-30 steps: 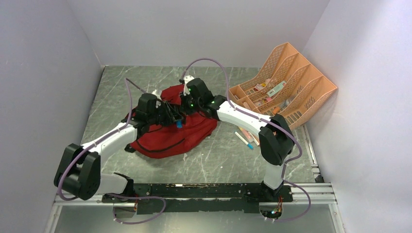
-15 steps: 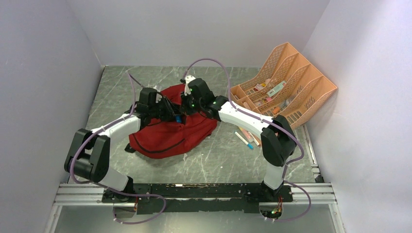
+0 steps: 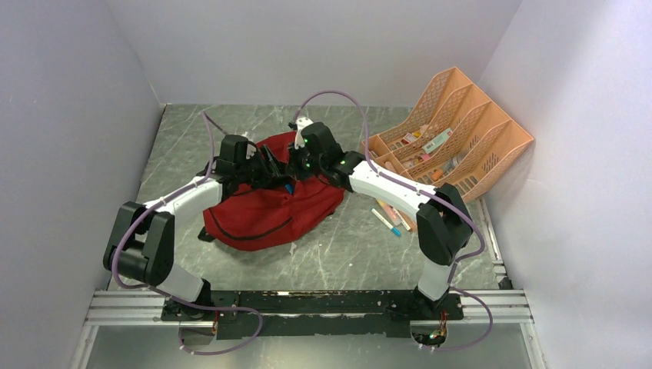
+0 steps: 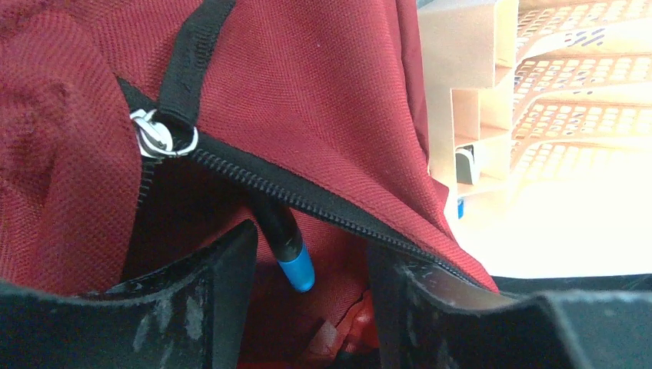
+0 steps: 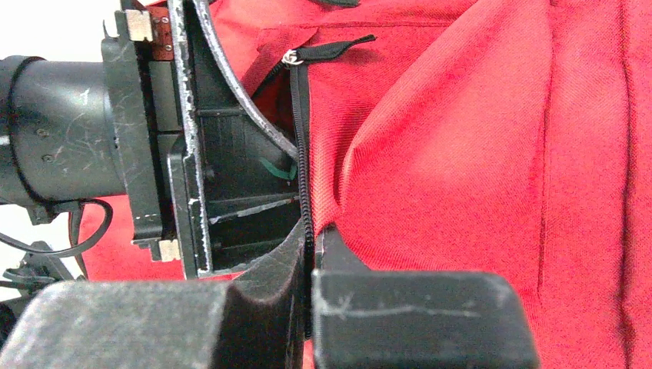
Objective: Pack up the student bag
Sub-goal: Place the stationery in the student bag.
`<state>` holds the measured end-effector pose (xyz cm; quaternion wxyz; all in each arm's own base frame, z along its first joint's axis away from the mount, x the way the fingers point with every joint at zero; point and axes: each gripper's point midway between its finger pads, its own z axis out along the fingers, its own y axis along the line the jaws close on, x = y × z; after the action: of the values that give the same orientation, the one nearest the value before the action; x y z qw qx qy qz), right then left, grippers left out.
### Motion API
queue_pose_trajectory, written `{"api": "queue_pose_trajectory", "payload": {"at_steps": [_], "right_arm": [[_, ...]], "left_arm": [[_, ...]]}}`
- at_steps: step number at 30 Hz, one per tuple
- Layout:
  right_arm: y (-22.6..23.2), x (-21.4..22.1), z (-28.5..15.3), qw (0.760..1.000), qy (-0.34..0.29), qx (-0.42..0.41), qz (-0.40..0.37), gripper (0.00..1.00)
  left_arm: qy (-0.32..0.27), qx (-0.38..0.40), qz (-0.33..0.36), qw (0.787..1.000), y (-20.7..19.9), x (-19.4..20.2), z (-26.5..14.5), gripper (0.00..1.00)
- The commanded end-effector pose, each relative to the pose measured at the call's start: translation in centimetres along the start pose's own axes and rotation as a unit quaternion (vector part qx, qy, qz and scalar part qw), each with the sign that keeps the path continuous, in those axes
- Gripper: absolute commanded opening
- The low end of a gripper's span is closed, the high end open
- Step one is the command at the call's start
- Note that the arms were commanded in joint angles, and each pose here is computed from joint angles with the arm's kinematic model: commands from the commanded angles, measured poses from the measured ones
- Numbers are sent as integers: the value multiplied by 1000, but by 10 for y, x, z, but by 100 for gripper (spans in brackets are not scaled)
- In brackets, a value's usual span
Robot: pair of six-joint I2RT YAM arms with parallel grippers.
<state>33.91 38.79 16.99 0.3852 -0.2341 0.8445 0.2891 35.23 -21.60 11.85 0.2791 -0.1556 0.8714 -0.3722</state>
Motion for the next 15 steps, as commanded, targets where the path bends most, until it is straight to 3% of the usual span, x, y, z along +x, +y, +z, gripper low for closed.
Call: {"api": "queue_pose_trajectory", "payload": {"at_steps": [1,6,15], "right_arm": [[14,-14,-10,999,-22,-26,1,0],[14,-13,-9,999,-22,-25,1,0],[13,-20,-12,999,-35,-20,-2,0]], "left_arm": [[-28,35,21,999,-27,-18,-16,54],[-39,22,36,998,-24,-15,-33,34],[-55,-23,63,996,-6,-7,-65,27]]}}
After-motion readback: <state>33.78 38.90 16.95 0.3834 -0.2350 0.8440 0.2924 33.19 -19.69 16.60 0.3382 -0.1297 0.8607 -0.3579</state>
